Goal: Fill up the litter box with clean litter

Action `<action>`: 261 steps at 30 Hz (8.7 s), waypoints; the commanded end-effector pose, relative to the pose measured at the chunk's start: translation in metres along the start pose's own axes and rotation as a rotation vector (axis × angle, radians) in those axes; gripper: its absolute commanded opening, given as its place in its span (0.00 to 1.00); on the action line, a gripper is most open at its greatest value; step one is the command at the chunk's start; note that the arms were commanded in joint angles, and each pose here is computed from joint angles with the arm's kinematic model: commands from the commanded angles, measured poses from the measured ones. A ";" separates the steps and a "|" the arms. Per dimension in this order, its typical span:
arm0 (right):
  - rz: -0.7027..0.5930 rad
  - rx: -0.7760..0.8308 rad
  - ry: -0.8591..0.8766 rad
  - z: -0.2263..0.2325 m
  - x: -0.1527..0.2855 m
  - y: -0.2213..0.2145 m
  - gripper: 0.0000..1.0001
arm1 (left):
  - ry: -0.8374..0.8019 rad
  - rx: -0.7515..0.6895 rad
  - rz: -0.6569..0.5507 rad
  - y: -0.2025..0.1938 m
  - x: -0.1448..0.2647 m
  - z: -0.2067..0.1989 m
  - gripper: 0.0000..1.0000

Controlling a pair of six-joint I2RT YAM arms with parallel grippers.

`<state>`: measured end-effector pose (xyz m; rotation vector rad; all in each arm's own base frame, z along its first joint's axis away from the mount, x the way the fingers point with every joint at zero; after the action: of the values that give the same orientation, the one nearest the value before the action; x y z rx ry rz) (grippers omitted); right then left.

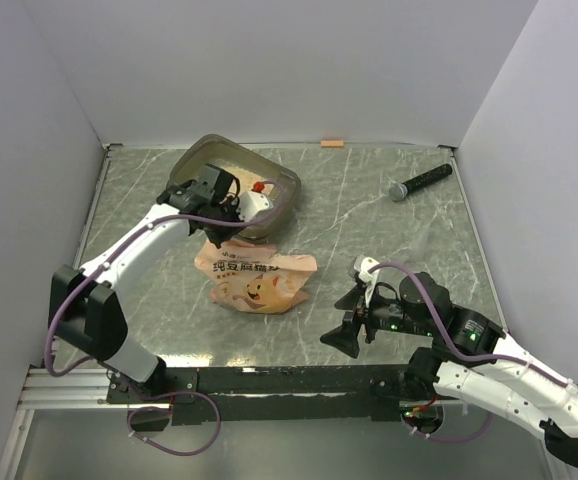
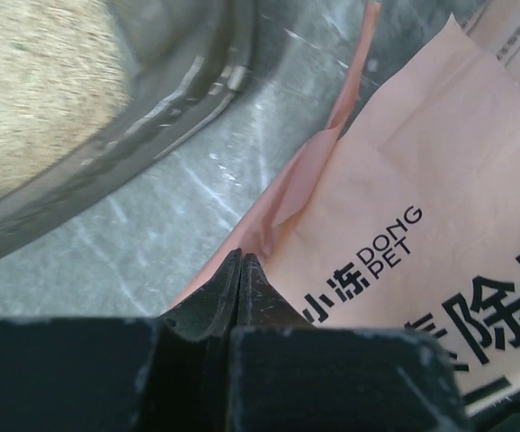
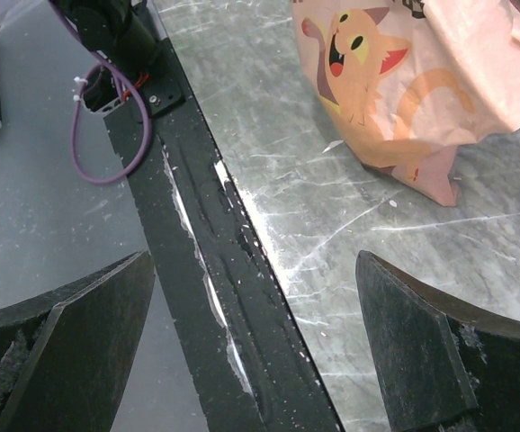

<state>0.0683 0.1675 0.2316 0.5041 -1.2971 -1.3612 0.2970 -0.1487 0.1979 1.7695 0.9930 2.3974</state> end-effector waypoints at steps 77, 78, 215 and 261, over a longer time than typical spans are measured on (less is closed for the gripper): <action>-0.165 0.110 -0.247 -0.073 -0.066 0.130 1.00 | -0.803 0.869 -0.782 -0.013 0.031 -0.022 0.15; -0.158 0.120 -0.226 -0.072 -0.067 0.130 0.99 | -0.807 0.861 -0.785 -0.012 0.033 -0.023 0.15; -0.092 0.371 -0.115 -0.037 -0.047 0.139 0.42 | 0.104 0.154 -0.768 -0.039 0.112 -0.123 0.01; 0.280 0.243 0.314 -0.038 -0.160 0.085 0.00 | 0.107 0.110 -0.862 -0.028 0.123 -0.124 0.01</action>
<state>0.1831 0.3066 0.2331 0.6024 -1.2285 -0.8629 0.1311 -0.1412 0.2470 0.9992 1.4978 1.9066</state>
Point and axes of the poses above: each gripper's point midway between its finger pads, its own x axis back along the fingers, its own z axis along the line the jaws close on, y = z × x, the point moved 6 cm from there along x, back along the fingers
